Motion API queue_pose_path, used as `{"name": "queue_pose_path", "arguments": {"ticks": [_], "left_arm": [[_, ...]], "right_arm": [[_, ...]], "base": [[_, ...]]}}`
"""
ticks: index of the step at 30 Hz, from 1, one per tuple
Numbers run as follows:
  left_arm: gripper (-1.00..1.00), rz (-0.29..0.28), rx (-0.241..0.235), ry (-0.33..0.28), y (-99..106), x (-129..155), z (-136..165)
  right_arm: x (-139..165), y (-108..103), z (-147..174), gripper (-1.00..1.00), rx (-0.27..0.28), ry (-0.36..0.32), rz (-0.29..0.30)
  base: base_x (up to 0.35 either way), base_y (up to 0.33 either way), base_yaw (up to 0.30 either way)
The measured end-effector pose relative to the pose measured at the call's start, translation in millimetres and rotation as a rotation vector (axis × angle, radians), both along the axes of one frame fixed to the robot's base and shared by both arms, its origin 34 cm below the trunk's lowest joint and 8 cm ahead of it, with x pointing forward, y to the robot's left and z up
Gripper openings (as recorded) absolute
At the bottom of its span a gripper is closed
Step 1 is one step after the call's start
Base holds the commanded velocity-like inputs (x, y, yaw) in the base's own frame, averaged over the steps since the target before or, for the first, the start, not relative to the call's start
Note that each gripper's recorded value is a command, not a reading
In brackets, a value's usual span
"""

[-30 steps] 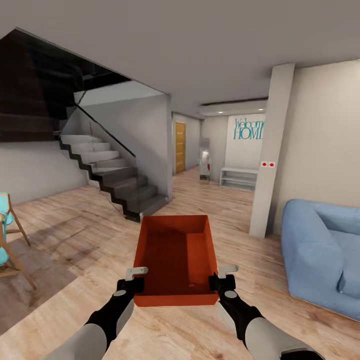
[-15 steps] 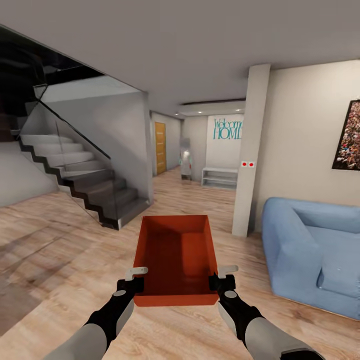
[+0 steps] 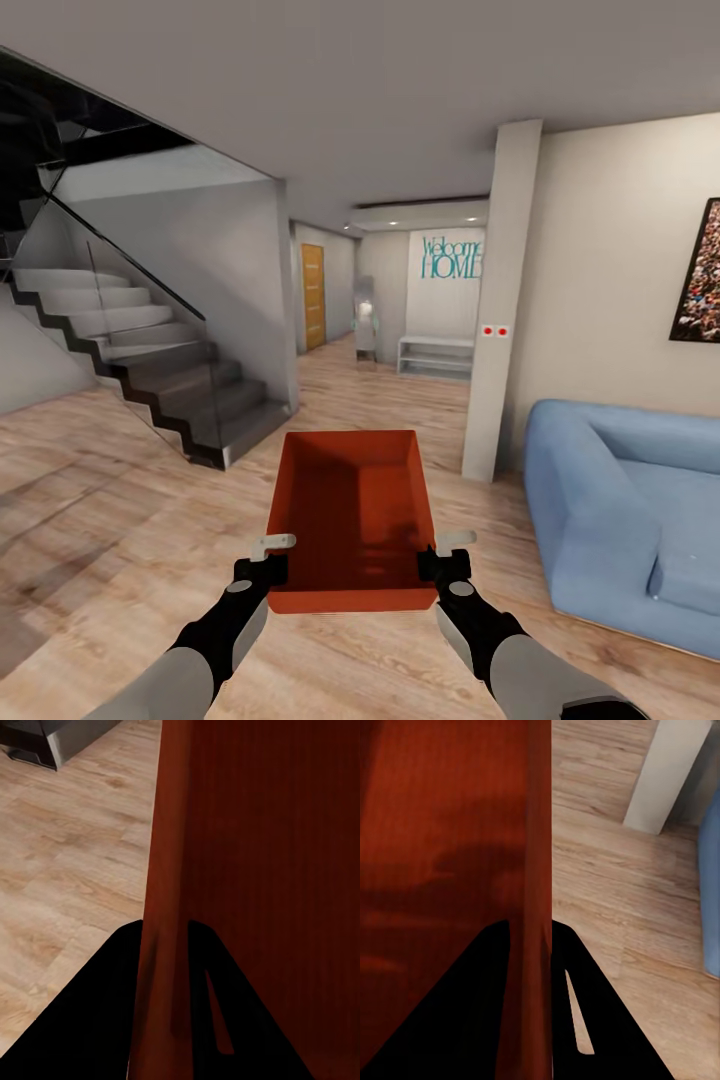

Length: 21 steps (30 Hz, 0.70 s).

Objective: Move the two storage containers from the living room to the garage. In the garage, place one container on the floor and stack the other container on top of it (either order is fine).

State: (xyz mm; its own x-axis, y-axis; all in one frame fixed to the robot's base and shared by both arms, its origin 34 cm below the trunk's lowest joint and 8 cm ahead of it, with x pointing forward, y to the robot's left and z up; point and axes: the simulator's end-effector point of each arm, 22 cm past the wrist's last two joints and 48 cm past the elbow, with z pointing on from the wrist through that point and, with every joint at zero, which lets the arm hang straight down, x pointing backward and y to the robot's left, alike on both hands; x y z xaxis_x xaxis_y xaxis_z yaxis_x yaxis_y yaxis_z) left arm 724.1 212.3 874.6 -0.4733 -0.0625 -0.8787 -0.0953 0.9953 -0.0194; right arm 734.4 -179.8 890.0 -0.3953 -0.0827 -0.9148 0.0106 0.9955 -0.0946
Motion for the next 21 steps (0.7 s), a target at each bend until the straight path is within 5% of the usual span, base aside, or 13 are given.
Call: {"name": "queue_pose_path", "arguments": {"ticks": [21], "left_arm": [[-1.00,-0.001,0.001,-0.001,0.0,0.3,0.4]], "right_arm": [[0.0,-0.1,0.2,-1.00,0.001,-0.002,-0.001]], "base": [[0.322,0.000,0.000]]}}
